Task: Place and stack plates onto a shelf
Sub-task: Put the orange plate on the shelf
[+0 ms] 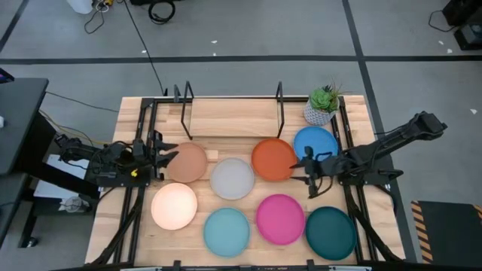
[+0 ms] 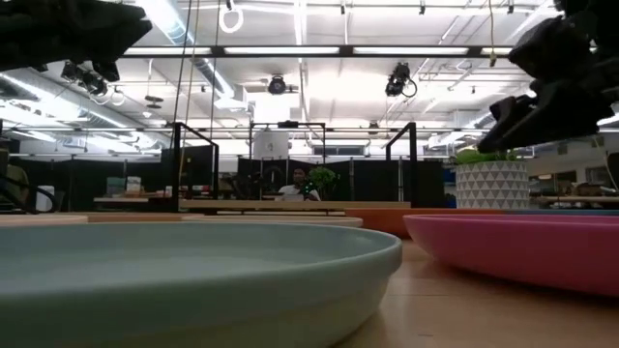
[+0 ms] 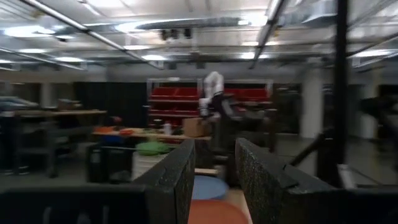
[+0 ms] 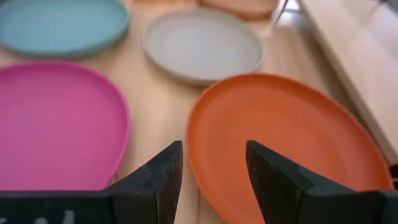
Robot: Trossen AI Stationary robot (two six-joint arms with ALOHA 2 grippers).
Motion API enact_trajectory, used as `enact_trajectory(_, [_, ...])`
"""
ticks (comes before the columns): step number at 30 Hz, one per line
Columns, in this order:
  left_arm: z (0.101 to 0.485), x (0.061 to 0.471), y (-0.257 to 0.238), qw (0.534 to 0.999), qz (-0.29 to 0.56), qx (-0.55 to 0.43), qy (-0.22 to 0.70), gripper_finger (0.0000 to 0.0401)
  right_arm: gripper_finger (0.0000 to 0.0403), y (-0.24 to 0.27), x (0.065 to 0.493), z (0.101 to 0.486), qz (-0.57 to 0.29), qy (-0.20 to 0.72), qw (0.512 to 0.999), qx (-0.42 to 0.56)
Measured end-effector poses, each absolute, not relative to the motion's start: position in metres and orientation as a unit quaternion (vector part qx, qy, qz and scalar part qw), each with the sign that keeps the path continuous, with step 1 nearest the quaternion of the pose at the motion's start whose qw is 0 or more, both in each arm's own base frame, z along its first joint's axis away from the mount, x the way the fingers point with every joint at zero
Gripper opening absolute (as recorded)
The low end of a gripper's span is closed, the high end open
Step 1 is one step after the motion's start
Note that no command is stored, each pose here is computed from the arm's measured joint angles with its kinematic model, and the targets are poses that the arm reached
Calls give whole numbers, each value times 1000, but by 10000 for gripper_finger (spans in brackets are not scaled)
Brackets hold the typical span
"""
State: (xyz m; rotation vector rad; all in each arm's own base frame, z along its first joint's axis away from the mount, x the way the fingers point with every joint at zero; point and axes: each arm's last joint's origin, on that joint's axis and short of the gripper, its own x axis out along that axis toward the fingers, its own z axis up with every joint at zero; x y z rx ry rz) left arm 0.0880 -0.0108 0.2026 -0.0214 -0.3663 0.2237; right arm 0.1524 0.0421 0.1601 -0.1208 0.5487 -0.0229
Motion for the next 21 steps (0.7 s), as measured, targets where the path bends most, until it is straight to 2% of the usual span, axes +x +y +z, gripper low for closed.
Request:
enact_trajectory(10, [211,84,-9,966,132,13,-223,124,183,55,194,156,2,382,915,-126])
enact_trajectory(21, [211,84,-9,967,130,5,-220,124,179,63,227,144,12,495,854,-159])
